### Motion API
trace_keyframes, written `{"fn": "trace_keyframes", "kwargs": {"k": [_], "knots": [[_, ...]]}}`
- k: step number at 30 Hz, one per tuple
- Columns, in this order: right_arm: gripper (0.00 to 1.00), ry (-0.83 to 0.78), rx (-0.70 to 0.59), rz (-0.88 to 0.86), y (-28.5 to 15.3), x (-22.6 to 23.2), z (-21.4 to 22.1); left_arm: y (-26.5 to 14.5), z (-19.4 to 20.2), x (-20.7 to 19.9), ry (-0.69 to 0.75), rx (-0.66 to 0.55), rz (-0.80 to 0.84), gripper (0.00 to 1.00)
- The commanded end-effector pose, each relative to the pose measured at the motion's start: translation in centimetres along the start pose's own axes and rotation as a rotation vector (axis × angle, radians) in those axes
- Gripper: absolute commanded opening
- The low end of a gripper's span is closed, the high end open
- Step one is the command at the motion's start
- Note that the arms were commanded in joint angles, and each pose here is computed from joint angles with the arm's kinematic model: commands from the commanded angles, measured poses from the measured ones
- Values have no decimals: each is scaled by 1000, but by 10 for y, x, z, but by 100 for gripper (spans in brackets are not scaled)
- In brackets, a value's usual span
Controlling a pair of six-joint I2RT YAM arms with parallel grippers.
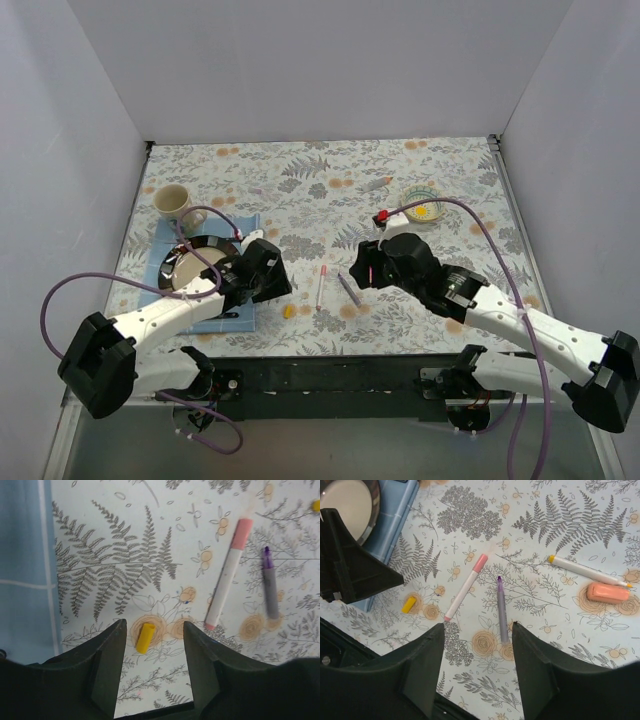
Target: Insert the pens into the pen caps
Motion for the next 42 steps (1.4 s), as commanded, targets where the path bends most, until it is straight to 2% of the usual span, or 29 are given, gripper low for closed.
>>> {"fn": "trace_keyframes", "kwargs": {"k": [1,4,12,20,26,30,31,32,38,42], "knots": [[57,-36,50,-60,21,4,9,-2,8,10,-31,-2,-20,48],[52,-73,113,-37,37,-1,22,-5,8,10,-24,-1,0,48],[46,-144,252,52,74,-15,54,-36,-2,2,-8,-109,175,50],[37,-193,346,111,103,-23,73,-49,-7,2,-13,-155,207,51],[32,-187,384,137,107,-30,87,-61,-17,2,-33,-217,192,51],[14,-192,373,134,106,-32,88,-74,-30,-4,-66,-275,207,54],[6,-192,366,127,105,-31,88,-78,-34,-7,-69,-285,220,54],[1,-192,349,112,103,-29,84,-80,-37,-10,-75,-291,234,56],[1,-171,214,-7,87,-17,64,-69,-41,-36,-50,-244,362,57],[1,-132,98,-92,74,-9,50,-46,-39,-51,-46,-172,396,57]]}}
Point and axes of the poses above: each gripper's point midway between its finger pads, its own y axis out along the fingers, its own x axis along the line the jaws close on, z = x × y, the point moved 8 cm from there along -y, back along the fingers, and after that the axes turned 3 degrees about y, right-handed, at the moved point
